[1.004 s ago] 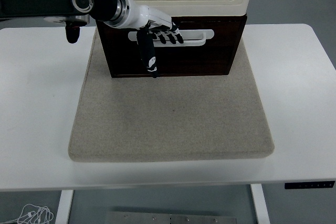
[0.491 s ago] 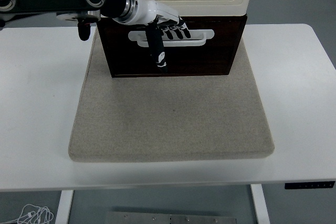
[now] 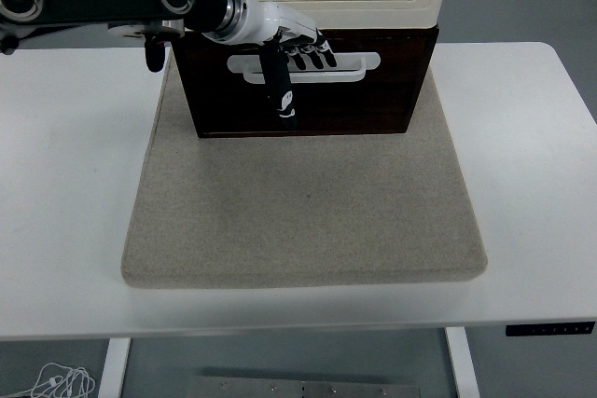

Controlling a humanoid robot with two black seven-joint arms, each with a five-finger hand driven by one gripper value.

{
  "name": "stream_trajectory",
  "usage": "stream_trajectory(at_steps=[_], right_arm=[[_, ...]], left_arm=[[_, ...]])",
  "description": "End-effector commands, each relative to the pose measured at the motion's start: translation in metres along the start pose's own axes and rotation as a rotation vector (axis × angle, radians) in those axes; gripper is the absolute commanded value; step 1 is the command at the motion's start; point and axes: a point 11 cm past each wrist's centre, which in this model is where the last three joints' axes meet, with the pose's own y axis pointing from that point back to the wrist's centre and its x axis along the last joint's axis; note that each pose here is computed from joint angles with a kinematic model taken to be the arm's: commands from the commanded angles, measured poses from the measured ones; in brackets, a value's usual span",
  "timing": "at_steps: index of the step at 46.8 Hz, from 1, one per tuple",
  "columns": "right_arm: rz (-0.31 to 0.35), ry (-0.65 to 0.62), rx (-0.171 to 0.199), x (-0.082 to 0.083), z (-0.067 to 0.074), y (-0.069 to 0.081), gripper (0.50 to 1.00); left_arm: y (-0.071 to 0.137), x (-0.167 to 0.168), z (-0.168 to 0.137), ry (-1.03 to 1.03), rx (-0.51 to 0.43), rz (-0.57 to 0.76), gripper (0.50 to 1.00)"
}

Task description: Open the drawer under the combination cabinet

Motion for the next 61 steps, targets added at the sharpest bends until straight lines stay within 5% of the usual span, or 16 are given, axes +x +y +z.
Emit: stream_trajectory(at_steps=[1, 61], right_arm=[[0.001, 0.0, 0.0, 0.0, 0.0, 0.0, 0.926], [0.001, 0.0, 0.0, 0.0, 0.0, 0.0, 0.926]], left_arm=[[-0.001, -0.001, -0.001, 0.001, 0.001, -0.002, 1.0], [0.013, -0.013, 0.003, -0.086, -0.016, -0.183, 1.0]])
